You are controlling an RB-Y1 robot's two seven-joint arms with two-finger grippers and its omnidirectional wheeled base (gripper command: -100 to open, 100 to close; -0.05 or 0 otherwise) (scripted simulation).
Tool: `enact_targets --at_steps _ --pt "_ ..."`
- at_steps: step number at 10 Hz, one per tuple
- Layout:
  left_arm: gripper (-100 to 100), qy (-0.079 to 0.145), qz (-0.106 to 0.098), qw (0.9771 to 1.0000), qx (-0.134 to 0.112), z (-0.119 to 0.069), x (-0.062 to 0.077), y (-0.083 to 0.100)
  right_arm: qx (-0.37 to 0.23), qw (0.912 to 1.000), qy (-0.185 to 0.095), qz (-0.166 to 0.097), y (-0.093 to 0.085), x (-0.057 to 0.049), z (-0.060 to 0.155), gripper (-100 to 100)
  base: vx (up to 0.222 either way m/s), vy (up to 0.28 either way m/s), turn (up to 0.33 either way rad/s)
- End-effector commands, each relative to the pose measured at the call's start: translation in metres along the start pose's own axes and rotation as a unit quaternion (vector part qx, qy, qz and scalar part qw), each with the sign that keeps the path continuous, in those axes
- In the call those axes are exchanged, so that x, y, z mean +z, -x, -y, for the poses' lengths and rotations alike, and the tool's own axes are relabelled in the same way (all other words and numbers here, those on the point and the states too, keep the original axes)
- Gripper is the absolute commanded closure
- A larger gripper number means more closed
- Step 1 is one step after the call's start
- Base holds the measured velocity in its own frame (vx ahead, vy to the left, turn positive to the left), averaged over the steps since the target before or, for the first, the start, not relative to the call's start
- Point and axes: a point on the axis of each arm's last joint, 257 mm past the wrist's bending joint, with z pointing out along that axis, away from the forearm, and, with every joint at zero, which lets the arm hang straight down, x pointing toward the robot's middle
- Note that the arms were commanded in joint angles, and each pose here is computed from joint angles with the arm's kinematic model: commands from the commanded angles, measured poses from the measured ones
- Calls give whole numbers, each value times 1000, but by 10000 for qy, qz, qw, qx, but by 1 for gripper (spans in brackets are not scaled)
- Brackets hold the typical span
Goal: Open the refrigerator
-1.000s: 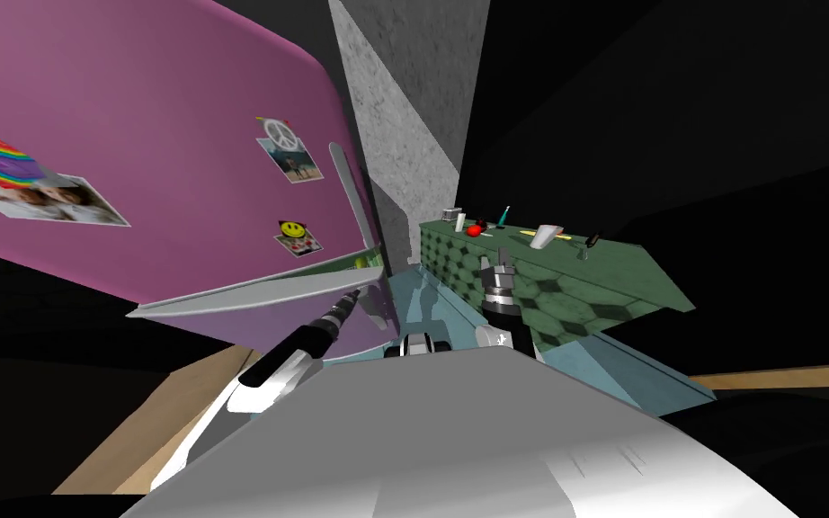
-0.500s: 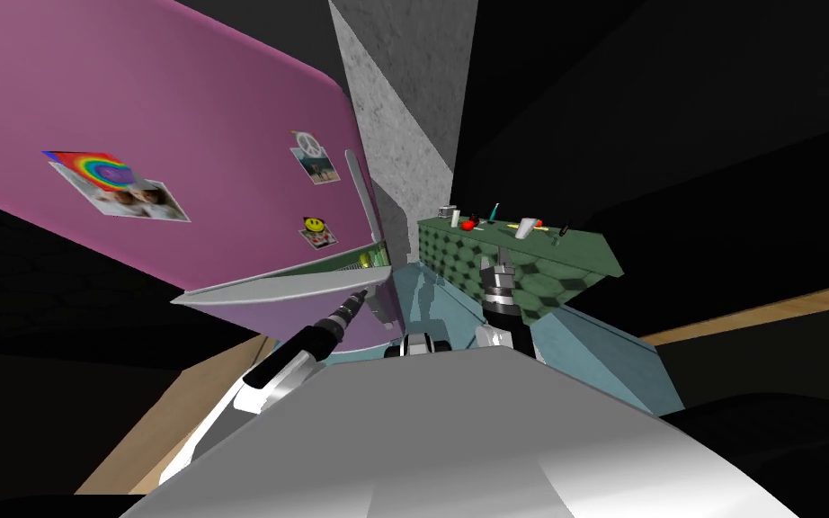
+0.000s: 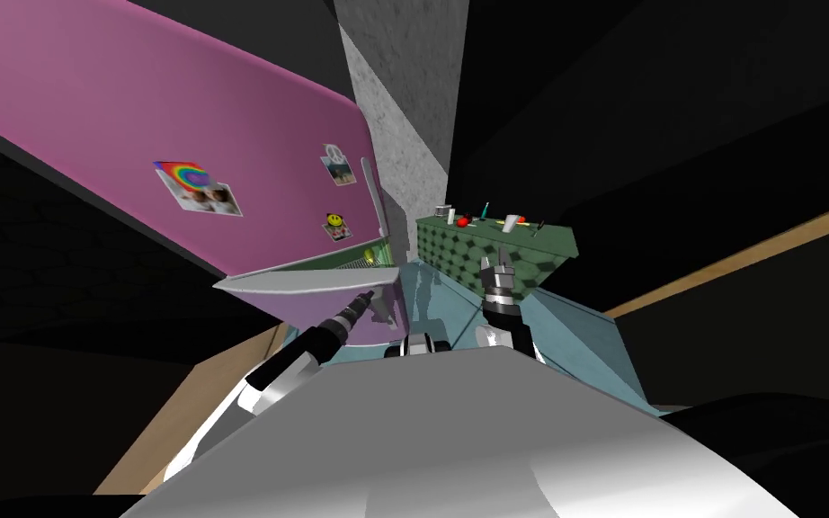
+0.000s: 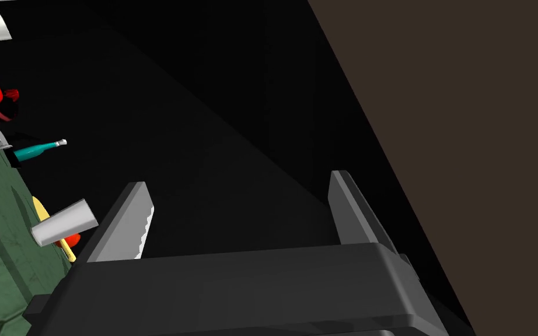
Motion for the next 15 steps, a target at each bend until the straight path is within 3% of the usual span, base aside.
enact_targets --at_steps 1,2,3,5,9,11,15 --pt "100 66 -275 9996 36 -7 -1 -21 0 10000 0 0 0 0 0 0 -238 154 -56" --pt "100 18 -399 9992 71 -4 -2 -30 0 10000 -1 0 0 0 0 0 -207 120 -65" --pt "100 -112 -208 9997 102 7 -1 -15 -1 10000 -1 0 0 0 0 0 -113 58 -20" --pt "100 -220 -436 9987 177 14 -1 -31 -1 10000 0 0 0 0 0 0 -178 178 -148" --pt "100 -308 -652 9971 243 20 -2 -47 -1 10000 -1 0 0 0 0 0 -208 193 -108" --pt "100 -391 -868 9950 306 24 -4 -62 -1 10000 -1 0 0 0 0 0 -191 187 -139" --pt "100 -468 -1084 9923 368 28 -7 -77 -1 10000 -1 0 0 0 0 0 -203 165 -125"
